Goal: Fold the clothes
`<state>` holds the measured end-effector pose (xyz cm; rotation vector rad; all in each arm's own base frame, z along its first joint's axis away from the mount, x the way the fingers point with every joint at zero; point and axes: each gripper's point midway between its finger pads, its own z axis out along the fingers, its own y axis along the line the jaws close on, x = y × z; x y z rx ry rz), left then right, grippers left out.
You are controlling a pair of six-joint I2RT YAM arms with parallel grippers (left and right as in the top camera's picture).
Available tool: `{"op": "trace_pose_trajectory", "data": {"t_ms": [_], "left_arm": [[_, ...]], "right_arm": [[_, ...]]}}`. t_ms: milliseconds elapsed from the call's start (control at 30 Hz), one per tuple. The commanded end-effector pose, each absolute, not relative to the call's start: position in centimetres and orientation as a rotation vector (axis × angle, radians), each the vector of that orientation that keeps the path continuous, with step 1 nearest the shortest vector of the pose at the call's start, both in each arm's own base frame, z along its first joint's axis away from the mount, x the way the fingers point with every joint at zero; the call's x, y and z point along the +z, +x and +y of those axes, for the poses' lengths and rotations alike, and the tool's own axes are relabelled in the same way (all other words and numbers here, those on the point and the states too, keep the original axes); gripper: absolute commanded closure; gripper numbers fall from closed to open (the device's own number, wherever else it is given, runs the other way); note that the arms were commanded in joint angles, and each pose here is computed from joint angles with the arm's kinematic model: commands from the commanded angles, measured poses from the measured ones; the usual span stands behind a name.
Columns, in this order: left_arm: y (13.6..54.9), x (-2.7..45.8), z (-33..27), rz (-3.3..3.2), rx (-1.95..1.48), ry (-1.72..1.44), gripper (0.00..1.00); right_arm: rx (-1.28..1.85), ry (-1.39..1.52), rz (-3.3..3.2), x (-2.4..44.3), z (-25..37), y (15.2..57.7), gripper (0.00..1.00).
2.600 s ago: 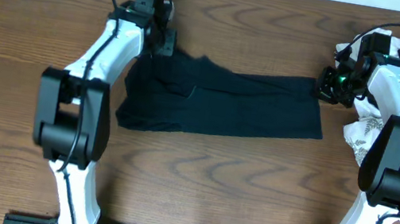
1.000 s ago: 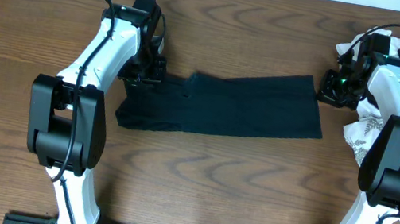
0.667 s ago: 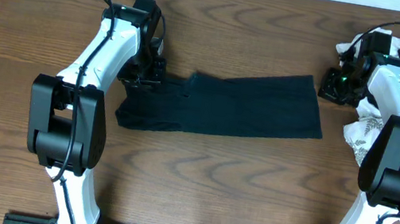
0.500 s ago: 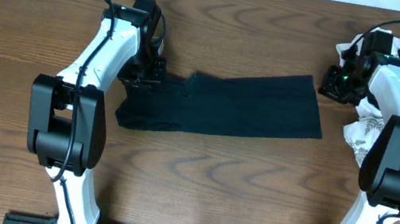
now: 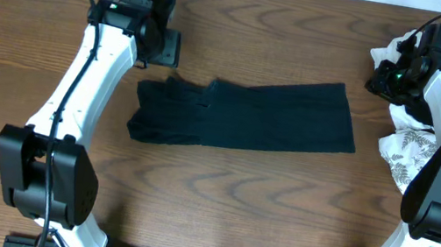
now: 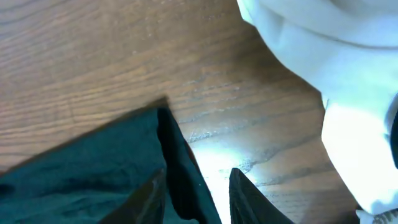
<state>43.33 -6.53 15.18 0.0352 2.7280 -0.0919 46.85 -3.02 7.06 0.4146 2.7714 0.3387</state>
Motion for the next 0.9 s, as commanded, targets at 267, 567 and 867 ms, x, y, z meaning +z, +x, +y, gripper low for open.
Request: {"op": "trace_pose_trajectory", "data": {"t_ms": [267, 567, 867], "left_arm": [[42.1, 7.2, -7.7, 2.962, -0.181, 0.039, 0.39], [41.2, 6.1, -8.4, 3.015, -0.242, 0.045, 0.43], [39.5, 5.8, -9.2, 3.077, -0.242, 0.077, 0.92]], "right_arm": [[0.338, 0.409, 2.756, 8.3, -3.0, 47.0, 0.68], [0.338, 0.410, 2.757, 8.3, -3.0, 46.9, 0.71], [0.339, 0.415, 2.772, 8.1, -3.0, 46.6, 0.75]]}}
